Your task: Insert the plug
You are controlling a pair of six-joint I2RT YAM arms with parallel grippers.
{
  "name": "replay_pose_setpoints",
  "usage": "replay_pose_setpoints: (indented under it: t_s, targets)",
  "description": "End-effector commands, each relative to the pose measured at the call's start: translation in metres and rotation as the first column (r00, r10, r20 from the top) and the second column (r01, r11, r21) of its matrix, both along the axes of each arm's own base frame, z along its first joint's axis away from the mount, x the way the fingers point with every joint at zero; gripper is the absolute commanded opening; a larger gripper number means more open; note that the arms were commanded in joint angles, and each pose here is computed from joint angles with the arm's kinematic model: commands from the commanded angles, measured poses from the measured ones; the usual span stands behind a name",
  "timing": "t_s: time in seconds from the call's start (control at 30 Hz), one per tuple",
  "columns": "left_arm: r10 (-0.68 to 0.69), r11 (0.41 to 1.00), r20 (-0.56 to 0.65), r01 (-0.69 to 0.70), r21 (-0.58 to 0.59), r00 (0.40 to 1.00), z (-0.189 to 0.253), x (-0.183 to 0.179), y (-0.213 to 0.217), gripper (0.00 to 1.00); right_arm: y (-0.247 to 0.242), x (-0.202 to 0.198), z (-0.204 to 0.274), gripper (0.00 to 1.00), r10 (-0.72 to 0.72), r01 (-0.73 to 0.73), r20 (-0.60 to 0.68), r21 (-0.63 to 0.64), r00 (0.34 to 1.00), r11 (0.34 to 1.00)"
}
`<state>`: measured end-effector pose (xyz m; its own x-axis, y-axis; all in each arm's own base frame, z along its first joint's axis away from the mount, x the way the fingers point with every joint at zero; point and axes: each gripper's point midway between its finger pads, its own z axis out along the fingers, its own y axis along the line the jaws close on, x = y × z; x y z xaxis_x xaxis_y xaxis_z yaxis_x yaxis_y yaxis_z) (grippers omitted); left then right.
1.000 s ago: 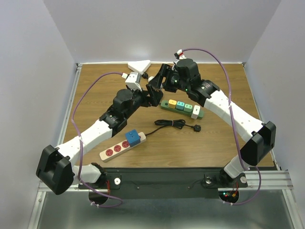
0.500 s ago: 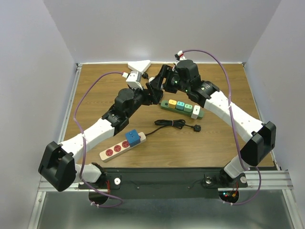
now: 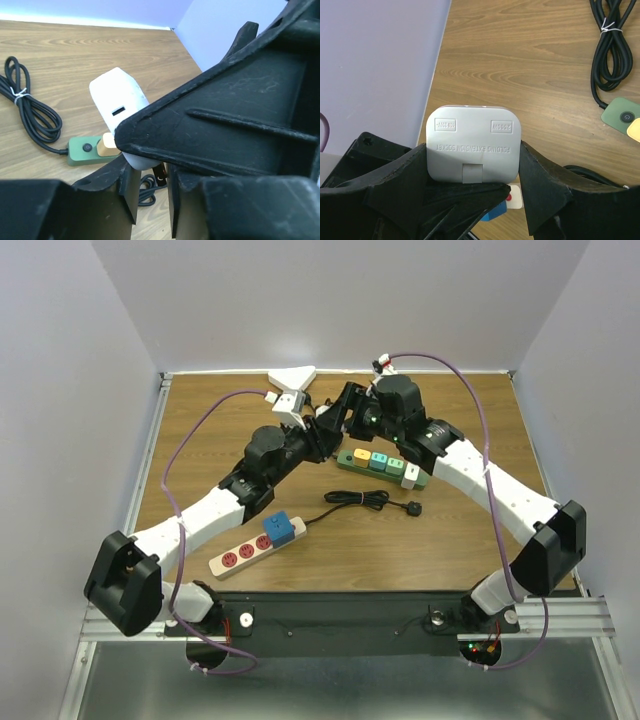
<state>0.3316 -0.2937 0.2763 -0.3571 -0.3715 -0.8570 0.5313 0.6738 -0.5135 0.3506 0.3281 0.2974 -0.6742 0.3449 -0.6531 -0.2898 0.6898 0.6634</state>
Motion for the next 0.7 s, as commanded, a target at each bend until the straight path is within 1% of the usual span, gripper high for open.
replay_pose_setpoints:
  t_s: [0.0,0.03,0.13,0.17,0.2,0.23,0.27,0.3,0.33,0.37,0.4,0.47,0.5,0.57,0.67]
  targets:
    - [0.02,0.997,0.106,-0.012,-0.075,0.994,0.037,0.007,0.001,0.23,-0.001,-0.021,0.003,0.07,0.044,-0.044,0.011,-0.005,0.999,0.999]
    - [0.017,0.998,0.11,-0.009,-0.07,0.994,0.036,0.007,0.001,0.19,-0.002,-0.022,0.002,0.09,0.046,-0.045,0.01,-0.009,0.999,0.999]
    - [0.009,0.999,0.11,-0.004,-0.046,0.994,0.028,0.007,0.001,0.02,-0.008,-0.022,0.003,0.21,0.034,-0.033,0.03,-0.024,0.999,0.999]
    - [-0.006,0.999,0.111,0.01,-0.032,0.994,0.024,0.005,0.0,0.0,-0.011,-0.021,0.003,0.26,0.017,-0.016,0.038,-0.031,0.999,0.999]
    - [-0.019,1.0,0.137,0.021,-0.008,0.99,0.023,0.003,0.001,0.0,-0.014,-0.021,0.005,0.35,0.01,-0.008,0.049,-0.036,0.999,0.999]
    - [-0.035,0.999,0.144,0.033,0.014,0.989,0.018,0.0,0.001,0.0,-0.018,-0.021,0.013,0.39,0.007,-0.003,0.082,-0.044,0.997,0.999]
    - [-0.065,0.997,0.177,0.058,0.043,0.982,0.02,-0.006,0.001,0.0,-0.023,-0.021,0.019,0.48,-0.006,0.012,0.111,-0.051,0.994,0.999]
    - [-0.085,0.995,0.189,0.075,0.058,0.978,0.018,-0.009,0.001,0.0,-0.026,-0.018,0.02,0.55,-0.011,0.02,0.129,-0.068,0.992,0.998]
    - [-0.107,0.992,0.192,0.093,0.081,0.976,0.011,-0.014,0.002,0.0,-0.031,-0.02,0.028,0.6,0.0,0.015,0.171,-0.084,0.985,0.996]
    - [-0.146,0.987,0.202,0.129,0.097,0.968,0.01,-0.019,0.0,0.0,-0.042,-0.013,0.031,0.64,-0.041,0.062,0.193,-0.1,0.98,0.993]
    - [-0.168,0.983,0.205,0.148,0.11,0.964,0.01,-0.024,0.0,0.0,-0.048,-0.011,0.036,0.69,-0.046,0.069,0.211,-0.103,0.976,0.992]
    - [-0.217,0.972,0.213,0.191,0.136,0.953,0.007,-0.034,0.0,0.0,-0.064,-0.002,0.043,0.73,-0.06,0.089,0.24,-0.11,0.969,0.99]
    - [-0.233,0.968,0.214,0.206,0.141,0.949,0.005,-0.038,0.0,0.0,-0.064,-0.003,0.043,0.8,-0.036,0.063,0.24,-0.109,0.97,0.992]
    - [-0.253,0.964,0.22,0.226,0.141,0.942,0.005,-0.045,0.001,0.0,-0.068,-0.002,0.046,0.88,-0.004,0.035,0.255,-0.118,0.967,0.992]
    - [-0.258,0.962,0.222,0.23,0.145,0.94,0.003,-0.048,0.004,0.0,-0.067,-0.003,0.044,0.88,0.042,-0.007,0.265,-0.132,0.963,0.991]
